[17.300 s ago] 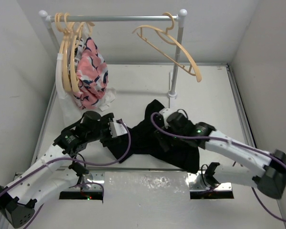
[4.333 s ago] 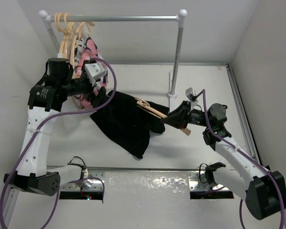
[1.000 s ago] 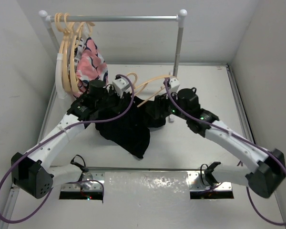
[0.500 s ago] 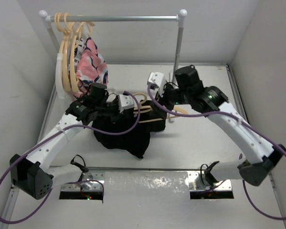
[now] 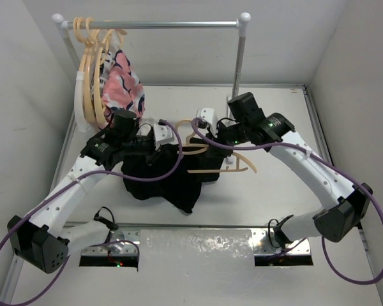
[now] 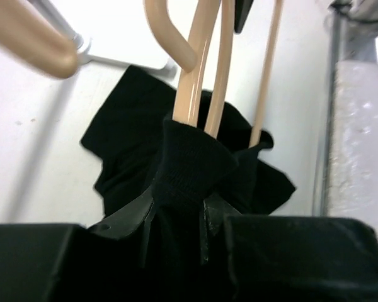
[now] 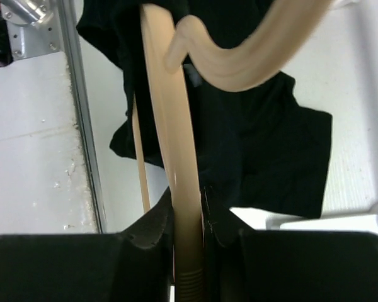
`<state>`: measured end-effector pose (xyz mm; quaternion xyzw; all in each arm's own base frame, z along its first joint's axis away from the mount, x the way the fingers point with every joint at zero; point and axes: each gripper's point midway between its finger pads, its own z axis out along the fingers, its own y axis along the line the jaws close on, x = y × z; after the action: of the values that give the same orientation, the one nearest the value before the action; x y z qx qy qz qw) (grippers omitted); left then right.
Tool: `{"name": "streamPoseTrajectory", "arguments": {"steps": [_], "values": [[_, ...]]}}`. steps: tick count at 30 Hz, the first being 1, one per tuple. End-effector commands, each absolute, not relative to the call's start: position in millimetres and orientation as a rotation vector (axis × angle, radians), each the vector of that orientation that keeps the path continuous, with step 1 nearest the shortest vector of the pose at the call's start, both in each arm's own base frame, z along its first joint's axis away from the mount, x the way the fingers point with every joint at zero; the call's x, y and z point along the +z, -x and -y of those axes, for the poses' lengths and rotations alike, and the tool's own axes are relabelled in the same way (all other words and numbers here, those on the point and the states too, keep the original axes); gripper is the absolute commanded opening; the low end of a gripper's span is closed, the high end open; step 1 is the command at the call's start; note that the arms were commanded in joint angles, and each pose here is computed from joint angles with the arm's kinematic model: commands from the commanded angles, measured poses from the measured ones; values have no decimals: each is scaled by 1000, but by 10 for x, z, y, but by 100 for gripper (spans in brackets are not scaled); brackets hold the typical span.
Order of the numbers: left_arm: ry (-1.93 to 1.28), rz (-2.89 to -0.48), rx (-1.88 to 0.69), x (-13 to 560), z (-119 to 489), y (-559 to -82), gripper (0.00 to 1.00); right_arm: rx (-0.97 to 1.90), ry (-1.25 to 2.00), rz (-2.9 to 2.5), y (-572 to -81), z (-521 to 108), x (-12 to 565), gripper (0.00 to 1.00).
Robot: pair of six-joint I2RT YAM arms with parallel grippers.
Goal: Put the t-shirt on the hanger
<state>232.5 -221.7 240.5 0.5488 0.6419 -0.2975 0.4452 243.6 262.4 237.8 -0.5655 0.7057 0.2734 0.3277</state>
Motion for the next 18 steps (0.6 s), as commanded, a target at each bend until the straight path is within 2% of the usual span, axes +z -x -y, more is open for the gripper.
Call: {"name": "streamPoseTrajectory", "arguments": {"steps": [1, 5, 6, 7, 11, 18], "values": [[-1314, -1310, -942, 3115, 2526, -2120, 0, 668, 1340, -1847, -2636, -2687, 2441, 0], [-1300, -1346, -1013, 3086, 2610, -2077, 4, 570, 1334, -1710, -2656, -2663, 2492, 0], [-1303, -1357, -1011, 3049, 2612, -2079, 4, 544, 1287, -1598, -2703, -2690, 2724, 0], [-1306, -1361, -1016, 3032, 2620, -2074, 6, 538, 1284, -1588, -2681, -2682, 2640, 0], [-1261, -1375, -1112, 3111, 2753, -2066, 15, 432, 1289, -1451, -2670, -2791, 2784, 0], [-1334, -1437, -1094, 2908, 2821, -2039, 18, 361, 1285, -1333, -2679, -2905, 3058, 0]]}}
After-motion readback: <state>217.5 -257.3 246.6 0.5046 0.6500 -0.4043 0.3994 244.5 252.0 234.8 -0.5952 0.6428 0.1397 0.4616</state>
